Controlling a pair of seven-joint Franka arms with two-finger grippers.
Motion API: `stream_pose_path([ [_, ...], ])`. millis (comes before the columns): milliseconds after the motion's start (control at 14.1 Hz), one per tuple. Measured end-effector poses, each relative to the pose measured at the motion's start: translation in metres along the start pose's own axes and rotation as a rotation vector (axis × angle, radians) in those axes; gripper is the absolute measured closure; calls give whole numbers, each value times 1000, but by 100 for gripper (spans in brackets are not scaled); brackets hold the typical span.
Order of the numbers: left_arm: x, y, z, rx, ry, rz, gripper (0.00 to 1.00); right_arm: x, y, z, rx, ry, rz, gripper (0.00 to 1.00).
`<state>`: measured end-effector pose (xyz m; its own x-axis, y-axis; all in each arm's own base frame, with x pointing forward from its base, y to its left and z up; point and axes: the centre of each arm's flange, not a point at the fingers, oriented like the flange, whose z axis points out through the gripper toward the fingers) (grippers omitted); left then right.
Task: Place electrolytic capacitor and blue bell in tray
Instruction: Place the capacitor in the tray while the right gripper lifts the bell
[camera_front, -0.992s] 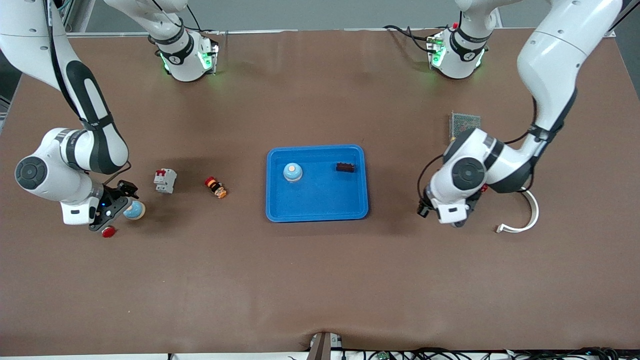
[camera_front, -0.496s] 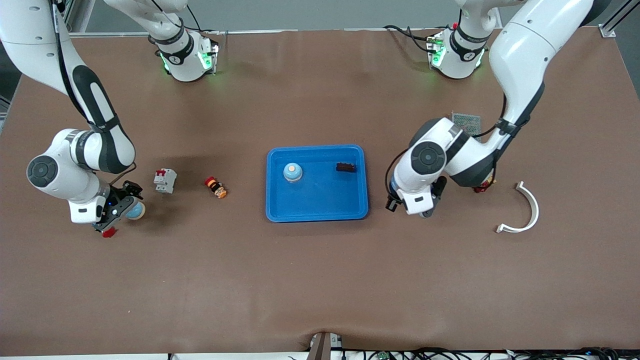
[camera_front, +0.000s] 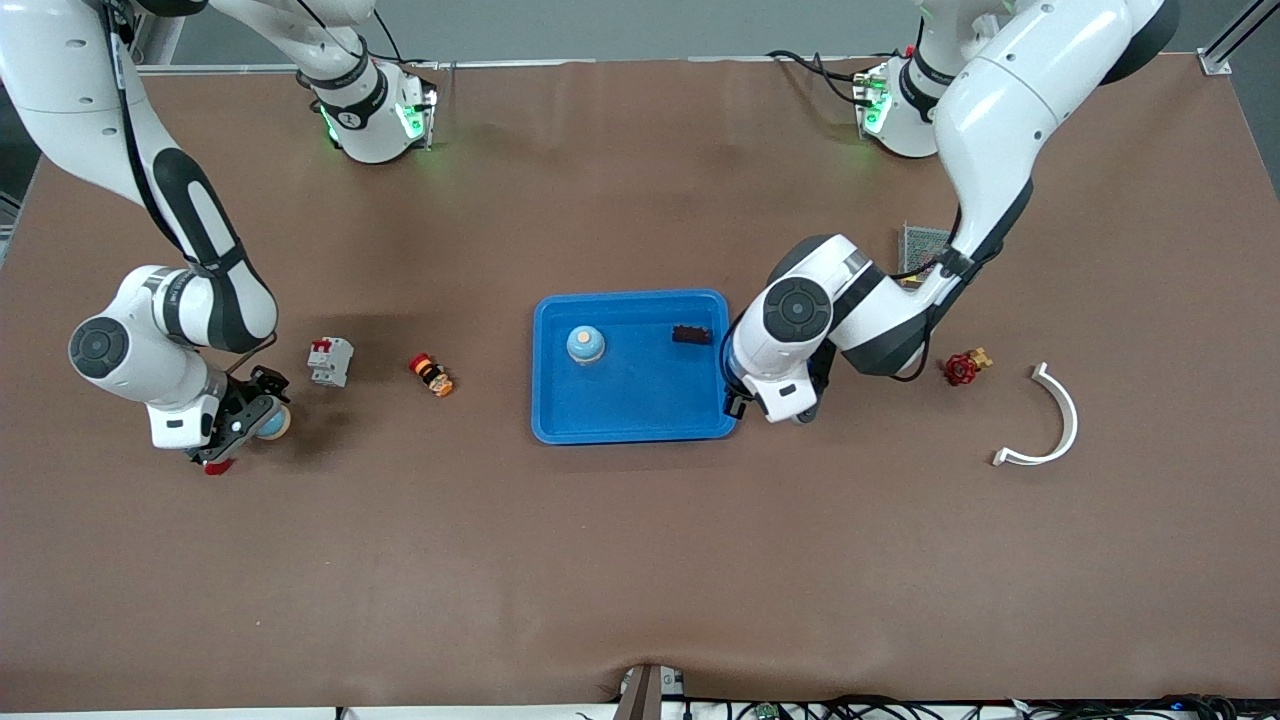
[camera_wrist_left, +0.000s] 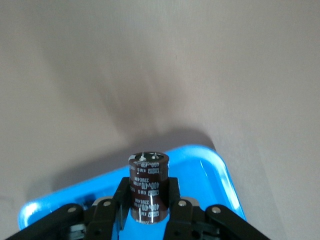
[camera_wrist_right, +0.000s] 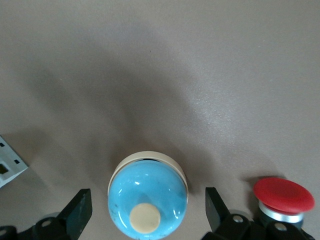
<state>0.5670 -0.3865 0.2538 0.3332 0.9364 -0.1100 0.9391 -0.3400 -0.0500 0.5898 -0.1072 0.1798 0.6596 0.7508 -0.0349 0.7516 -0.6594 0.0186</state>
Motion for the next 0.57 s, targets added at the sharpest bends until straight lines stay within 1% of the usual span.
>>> stream_pose_path([
  [354, -39, 0, 24, 25, -21, -71, 66, 0, -1, 6, 6, 0, 2, 0],
  [567, -44, 0, 45, 41, -8, -118, 66, 0, -2, 9, 8, 0, 3, 0],
])
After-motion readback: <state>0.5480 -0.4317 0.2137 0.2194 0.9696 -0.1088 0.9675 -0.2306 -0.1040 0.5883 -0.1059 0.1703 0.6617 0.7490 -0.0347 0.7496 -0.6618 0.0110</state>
